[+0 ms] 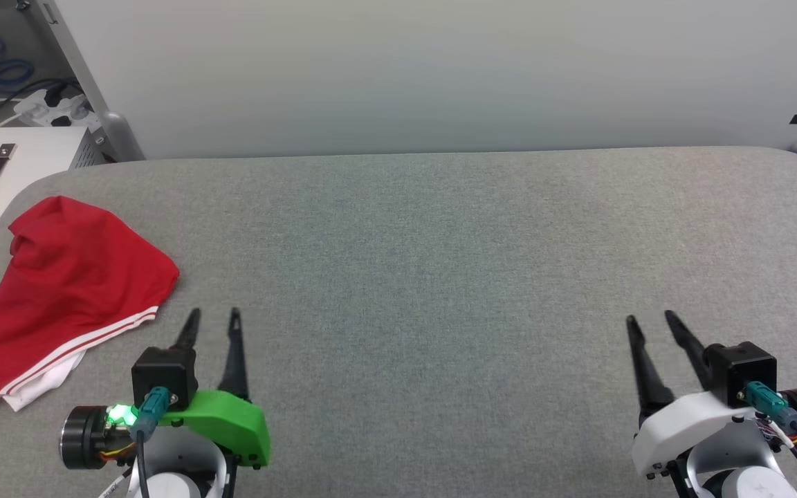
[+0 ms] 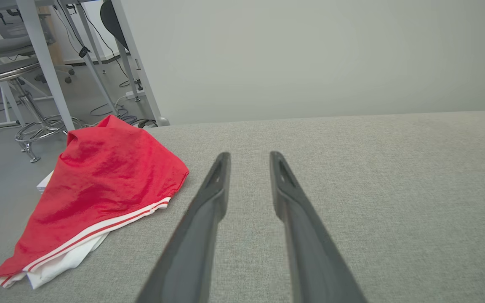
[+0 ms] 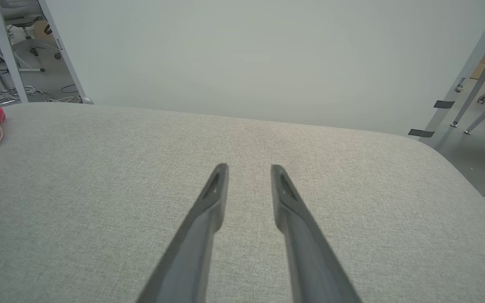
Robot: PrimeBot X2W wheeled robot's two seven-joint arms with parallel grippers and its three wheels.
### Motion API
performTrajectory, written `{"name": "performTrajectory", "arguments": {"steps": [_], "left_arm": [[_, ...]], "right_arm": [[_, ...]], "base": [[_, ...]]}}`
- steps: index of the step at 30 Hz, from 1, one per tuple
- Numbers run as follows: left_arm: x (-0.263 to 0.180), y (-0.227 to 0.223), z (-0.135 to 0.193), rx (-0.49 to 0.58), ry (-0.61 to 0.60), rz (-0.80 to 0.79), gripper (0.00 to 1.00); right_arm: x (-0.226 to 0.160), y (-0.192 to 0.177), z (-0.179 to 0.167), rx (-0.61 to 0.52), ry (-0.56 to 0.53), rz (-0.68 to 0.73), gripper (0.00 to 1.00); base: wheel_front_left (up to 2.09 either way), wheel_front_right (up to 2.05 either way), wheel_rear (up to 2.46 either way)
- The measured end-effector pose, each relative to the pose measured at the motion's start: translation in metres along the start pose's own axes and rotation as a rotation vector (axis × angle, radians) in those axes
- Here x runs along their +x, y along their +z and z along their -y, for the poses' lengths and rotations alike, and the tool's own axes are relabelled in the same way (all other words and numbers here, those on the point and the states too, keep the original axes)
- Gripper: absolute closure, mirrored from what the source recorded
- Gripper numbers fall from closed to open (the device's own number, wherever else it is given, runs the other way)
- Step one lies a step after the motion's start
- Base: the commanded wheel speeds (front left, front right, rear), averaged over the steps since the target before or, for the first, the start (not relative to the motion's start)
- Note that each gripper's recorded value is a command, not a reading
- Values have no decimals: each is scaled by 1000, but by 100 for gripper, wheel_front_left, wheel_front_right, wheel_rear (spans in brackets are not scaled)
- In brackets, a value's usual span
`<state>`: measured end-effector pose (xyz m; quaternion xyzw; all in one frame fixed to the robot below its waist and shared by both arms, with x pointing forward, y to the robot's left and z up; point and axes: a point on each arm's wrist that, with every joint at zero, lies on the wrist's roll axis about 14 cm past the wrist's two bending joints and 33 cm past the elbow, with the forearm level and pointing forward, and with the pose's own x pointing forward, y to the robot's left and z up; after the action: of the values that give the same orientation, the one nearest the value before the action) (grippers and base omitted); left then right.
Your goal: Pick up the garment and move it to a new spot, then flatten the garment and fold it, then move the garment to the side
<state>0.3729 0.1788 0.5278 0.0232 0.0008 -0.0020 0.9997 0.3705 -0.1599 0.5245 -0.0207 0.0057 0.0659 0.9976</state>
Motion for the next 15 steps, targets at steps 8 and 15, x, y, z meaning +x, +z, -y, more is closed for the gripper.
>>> {"name": "performTrajectory", "arguments": {"steps": [8, 15], "left_arm": [[0, 0, 0, -9, 0, 4, 0], [0, -1, 0, -26, -1, 9, 0]], "right_arm": [[0, 0, 1, 9, -2, 4, 0], [0, 1, 3, 21, -8, 17, 0]], "base": [[0, 0, 0], [0, 0, 0]]}}
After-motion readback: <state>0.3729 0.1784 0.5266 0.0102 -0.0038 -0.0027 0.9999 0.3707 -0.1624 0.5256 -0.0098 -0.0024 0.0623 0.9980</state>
